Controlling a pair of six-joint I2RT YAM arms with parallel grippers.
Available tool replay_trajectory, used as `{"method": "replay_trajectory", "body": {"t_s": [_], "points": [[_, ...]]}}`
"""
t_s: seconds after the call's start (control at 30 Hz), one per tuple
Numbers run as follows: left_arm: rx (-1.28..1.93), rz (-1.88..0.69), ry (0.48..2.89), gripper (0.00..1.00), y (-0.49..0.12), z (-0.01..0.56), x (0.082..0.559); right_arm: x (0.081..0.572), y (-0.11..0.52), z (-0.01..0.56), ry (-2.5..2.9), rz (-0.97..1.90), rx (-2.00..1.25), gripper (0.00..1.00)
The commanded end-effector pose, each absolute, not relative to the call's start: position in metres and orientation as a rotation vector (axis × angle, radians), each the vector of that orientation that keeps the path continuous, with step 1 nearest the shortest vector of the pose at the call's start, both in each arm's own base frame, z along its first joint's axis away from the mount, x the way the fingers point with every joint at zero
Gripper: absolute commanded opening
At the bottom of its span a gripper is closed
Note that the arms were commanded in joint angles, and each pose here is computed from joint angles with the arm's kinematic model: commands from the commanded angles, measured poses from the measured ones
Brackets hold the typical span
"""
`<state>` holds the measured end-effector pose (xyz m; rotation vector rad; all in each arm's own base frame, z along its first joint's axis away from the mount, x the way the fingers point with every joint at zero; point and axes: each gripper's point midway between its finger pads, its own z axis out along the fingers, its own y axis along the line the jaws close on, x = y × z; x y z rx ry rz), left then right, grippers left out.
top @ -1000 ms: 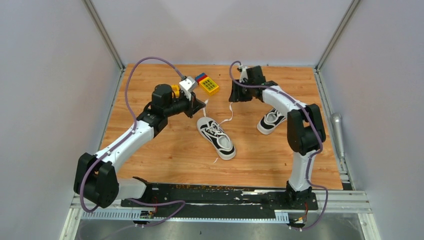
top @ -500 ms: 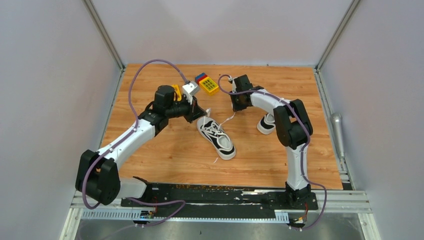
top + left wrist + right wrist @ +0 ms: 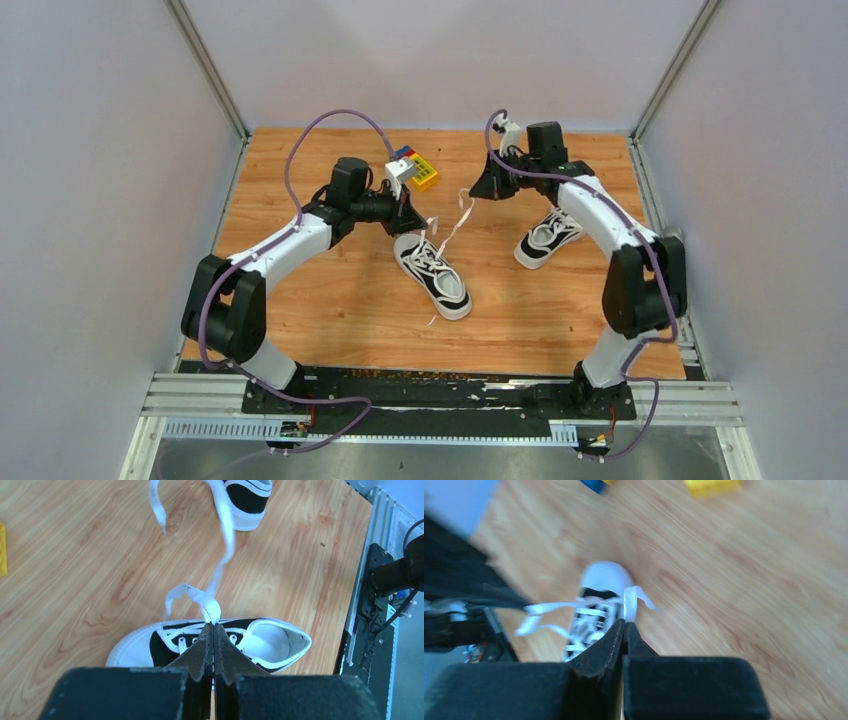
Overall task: Tie the shoes
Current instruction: Cross the shoelace with the shoelace.
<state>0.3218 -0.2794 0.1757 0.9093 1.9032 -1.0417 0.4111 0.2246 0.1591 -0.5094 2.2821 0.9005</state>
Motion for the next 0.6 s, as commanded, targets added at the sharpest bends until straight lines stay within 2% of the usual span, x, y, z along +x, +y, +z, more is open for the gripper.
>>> {"method": "replay_trajectory", "body": {"t_s": [0.0,0.37,0.57], "points": [[1.011,-1.112,1.793,0.0,-0.293,0.196,0.328,0.376,0.268,0.247,1.928,1.192,-0.712,0.0],[1.061,-1.364,1.722,0.0,-0.316,0.194,0.319,0.378,0.3,0.252,1.901,1.3,-0.734,0.0],[1.042,-1.377,1.7,0.01,-0.317,0.188,0.317,0.386,0.307,0.243,1.981,1.376,-0.641,0.0]]}}
